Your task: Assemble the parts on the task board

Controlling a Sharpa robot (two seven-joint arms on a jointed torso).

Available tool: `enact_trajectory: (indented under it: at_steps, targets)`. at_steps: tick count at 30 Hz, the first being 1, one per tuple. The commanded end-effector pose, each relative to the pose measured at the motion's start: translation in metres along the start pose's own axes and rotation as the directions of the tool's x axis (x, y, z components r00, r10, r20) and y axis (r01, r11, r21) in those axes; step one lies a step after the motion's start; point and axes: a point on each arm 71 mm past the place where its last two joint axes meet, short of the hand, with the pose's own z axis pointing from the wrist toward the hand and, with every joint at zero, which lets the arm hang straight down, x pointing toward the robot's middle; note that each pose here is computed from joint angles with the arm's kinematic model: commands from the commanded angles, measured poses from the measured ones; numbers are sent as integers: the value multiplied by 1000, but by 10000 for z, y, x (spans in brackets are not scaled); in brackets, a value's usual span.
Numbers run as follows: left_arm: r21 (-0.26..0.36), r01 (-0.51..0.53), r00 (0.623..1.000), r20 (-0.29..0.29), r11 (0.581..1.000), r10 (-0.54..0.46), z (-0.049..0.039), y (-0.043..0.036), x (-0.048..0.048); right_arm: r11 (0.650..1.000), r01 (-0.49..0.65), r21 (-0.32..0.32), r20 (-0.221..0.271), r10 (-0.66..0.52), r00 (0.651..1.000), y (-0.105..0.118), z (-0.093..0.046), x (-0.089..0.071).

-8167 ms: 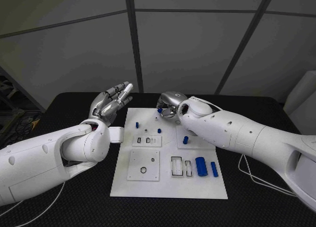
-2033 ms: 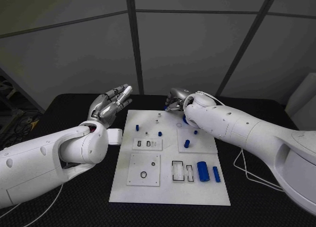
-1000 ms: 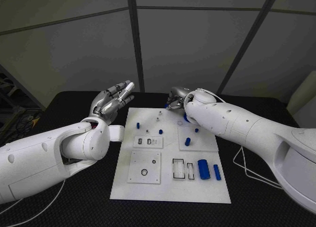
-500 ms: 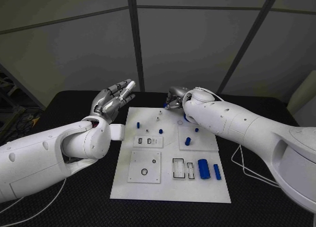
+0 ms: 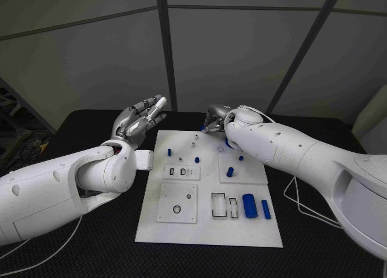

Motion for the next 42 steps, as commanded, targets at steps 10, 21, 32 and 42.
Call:
enact_trajectory:
  at_steps: [10,21,32,42]
  targets:
    - [11,-2,1000,-17,1000,2,5,-26,17,998,10,-55,109,-4,994,22,-17,-87]
    - [13,-4,1000,-14,1000,4,3,-36,1,997,6,-79,165,7,986,-11,-50,-145]
    - [15,-10,1000,-5,1000,10,-20,-59,-50,990,-1,-139,190,28,981,23,-171,-252]
    - [17,-14,1000,1,1000,14,-42,-81,-85,983,4,-185,173,29,985,81,-301,-277]
